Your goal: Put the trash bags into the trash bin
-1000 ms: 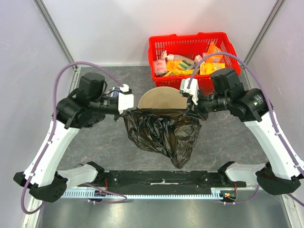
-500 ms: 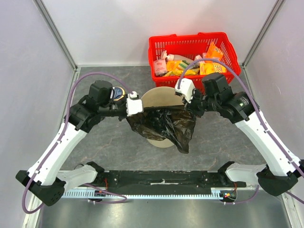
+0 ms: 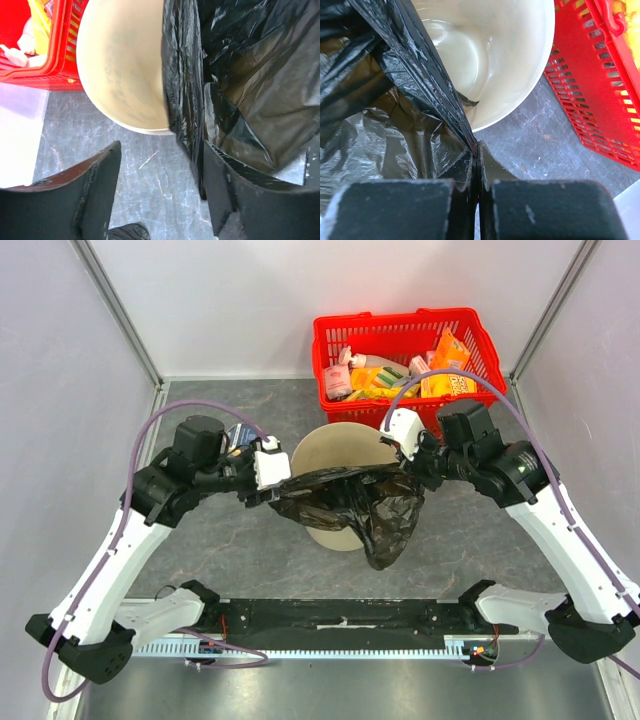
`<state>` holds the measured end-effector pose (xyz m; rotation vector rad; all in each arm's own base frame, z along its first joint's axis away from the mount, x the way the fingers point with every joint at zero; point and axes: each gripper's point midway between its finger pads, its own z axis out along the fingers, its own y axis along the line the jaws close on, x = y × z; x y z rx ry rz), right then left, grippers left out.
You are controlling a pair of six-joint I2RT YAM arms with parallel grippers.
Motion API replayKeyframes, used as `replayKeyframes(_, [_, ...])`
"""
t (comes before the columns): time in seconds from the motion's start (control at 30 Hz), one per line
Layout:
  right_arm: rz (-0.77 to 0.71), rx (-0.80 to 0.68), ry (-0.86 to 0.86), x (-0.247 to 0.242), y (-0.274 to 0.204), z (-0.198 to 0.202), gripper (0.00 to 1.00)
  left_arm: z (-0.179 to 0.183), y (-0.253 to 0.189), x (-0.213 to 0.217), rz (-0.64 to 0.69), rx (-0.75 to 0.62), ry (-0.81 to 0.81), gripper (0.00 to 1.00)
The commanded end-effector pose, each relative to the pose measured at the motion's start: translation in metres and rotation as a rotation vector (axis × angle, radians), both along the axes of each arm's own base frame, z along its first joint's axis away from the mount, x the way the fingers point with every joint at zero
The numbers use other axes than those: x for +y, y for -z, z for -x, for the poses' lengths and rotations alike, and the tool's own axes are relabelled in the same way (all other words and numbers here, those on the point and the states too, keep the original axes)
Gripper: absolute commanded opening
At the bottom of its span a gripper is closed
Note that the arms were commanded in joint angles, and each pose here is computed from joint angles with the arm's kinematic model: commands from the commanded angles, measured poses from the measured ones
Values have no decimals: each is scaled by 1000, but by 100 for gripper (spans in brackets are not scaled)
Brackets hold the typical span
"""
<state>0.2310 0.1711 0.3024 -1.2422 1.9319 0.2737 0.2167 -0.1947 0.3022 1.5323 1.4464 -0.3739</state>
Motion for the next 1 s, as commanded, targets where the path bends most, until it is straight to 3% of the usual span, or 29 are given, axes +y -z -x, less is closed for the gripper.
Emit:
replayKeyframes(0.0, [27,19,24,-9,4,3,0,27,-33,-3,104,44,36,75])
replayKeyframes(0.47, [5,49,-9,-1,3,6,0,90,-39,-29,219,214,335,90])
replayKeyframes(0.8, [26,54,-18,4,-5,-3,0,80,-21,-27,33,61,346,93])
replayKeyframes(0.97, [48,55,-6,2,-3,-7,0,77,-5,-22,-55,25,347,90])
